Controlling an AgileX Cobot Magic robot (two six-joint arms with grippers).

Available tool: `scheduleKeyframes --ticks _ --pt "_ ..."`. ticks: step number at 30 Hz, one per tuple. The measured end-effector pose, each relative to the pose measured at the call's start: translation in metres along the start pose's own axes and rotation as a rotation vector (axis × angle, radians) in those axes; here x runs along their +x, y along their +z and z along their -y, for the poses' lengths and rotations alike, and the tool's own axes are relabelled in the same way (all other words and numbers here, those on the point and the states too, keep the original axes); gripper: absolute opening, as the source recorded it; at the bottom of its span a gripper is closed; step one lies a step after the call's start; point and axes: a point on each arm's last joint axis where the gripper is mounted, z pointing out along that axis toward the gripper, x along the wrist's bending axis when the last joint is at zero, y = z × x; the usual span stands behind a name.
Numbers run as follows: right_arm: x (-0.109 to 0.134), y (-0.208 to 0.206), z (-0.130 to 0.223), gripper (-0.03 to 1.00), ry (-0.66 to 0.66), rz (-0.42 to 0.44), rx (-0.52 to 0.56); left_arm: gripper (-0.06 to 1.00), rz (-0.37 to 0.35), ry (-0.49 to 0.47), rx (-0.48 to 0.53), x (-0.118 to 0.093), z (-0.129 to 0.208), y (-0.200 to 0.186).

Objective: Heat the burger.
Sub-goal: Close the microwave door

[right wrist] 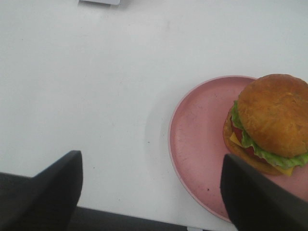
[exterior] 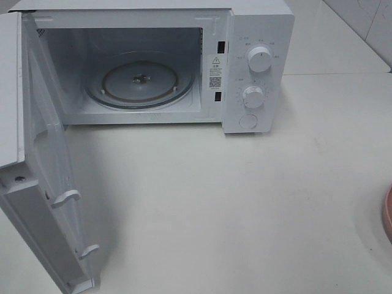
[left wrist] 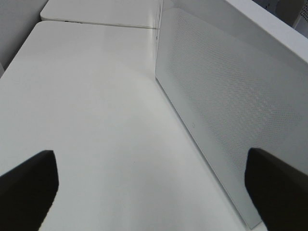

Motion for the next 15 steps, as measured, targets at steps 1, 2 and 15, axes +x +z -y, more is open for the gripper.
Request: scheduleKeyframes --ticks 1,2,15 --pt "0.0 -0.002 0.002 0.76 0.008 0.001 -0.017 0.97 0.0 0.0 0.0 0.0 0.0 0.0" --pt "0.0 -0.002 0.002 0.76 0.008 0.001 -0.017 0.97 0.0 0.0 0.0 0.0 0.0 0.0" --pt "-0.002 -0.031 0.029 0.76 0.152 0.137 -0.247 0.97 0.0 0.0 0.0 0.0 0.0 0.0"
